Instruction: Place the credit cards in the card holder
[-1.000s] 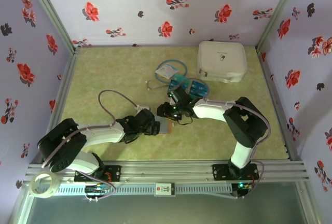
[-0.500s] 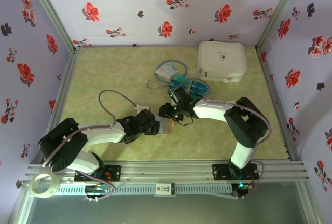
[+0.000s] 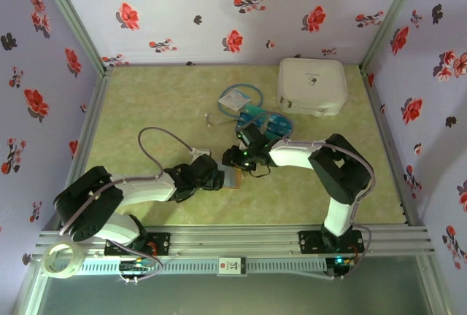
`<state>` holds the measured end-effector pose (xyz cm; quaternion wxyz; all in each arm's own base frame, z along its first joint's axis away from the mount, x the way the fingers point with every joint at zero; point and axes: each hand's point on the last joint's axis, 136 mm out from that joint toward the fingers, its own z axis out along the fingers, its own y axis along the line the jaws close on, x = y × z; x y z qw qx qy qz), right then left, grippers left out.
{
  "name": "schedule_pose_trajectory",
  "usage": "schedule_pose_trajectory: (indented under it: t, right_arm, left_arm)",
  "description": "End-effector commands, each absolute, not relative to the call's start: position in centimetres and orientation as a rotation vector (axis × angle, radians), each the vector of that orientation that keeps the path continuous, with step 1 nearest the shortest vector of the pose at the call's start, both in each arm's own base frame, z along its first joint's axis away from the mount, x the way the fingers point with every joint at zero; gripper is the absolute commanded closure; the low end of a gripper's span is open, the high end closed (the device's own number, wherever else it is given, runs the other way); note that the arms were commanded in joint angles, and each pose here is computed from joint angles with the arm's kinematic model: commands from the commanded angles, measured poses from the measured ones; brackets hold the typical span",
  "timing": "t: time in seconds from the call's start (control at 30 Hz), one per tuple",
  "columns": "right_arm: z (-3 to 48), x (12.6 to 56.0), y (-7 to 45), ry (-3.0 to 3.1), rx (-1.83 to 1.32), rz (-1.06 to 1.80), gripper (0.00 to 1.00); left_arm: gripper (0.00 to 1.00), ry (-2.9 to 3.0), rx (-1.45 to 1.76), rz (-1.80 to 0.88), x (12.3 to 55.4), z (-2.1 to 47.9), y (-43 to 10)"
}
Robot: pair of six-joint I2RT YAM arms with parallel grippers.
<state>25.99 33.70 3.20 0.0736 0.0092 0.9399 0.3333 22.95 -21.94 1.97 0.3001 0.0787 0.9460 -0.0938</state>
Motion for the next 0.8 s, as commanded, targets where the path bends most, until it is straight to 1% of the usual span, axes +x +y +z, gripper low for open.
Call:
schedule_pose_trajectory:
  t: [0.0,0.57,0.77]
  right_arm:
    - [2.5,25.1,34.5,2.863,0.023,1.012,0.59]
    - [4.0,24.7,35.8,2.825,0.042,1.107,0.60]
    - [4.8,25.6,34.5,2.788,0.090,1.081,0.60]
  left_arm:
    - [0.05,2.634,0.206,-0.088,20.9,-1.9,-18.4]
    - [0.05,2.633,0.208,-0.094,20.8,-2.0,-18.4]
    - [0.05,2.619,0.205,-0.113,20.9,-1.1,-18.5]
